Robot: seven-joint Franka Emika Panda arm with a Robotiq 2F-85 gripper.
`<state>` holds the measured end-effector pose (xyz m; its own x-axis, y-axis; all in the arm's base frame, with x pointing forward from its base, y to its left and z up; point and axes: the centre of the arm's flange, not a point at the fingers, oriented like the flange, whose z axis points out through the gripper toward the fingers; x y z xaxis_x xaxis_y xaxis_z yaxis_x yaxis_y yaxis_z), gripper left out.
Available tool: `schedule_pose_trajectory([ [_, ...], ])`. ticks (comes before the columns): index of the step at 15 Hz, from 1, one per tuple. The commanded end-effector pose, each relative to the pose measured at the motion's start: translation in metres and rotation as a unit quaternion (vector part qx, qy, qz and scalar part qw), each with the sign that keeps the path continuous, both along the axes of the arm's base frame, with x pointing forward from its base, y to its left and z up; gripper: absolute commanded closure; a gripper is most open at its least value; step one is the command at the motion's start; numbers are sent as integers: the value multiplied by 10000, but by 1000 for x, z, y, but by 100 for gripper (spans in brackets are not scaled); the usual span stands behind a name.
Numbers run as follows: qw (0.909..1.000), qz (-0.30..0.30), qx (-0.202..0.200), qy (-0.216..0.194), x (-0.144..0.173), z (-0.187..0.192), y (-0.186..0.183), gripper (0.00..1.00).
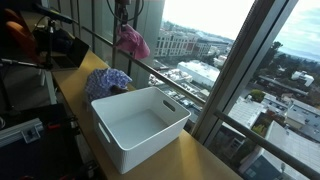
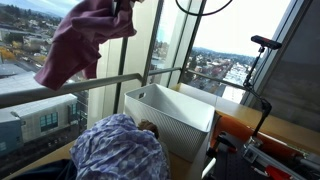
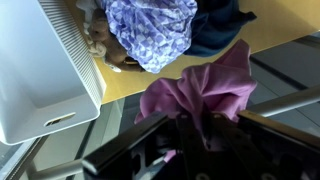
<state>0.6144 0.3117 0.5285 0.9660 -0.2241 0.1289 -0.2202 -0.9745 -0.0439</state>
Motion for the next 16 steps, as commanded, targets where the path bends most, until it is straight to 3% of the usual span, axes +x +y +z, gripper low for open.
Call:
schedule_pose_trajectory([
  [1, 9969, 312, -82, 714, -29, -80, -35, 97],
  [5, 9887, 771, -337, 1239, -75, -159, -61, 97],
  [12, 9762, 1608, -419, 1392, -159, -259, -78, 97],
  [13, 9759, 1642, -413, 1379, -174, -268, -85, 88],
  [14, 9761, 1678, -400, 1320, -188, -271, -94, 63],
  [16, 9767, 1772, -418, 1133, -211, -264, -106, 58],
])
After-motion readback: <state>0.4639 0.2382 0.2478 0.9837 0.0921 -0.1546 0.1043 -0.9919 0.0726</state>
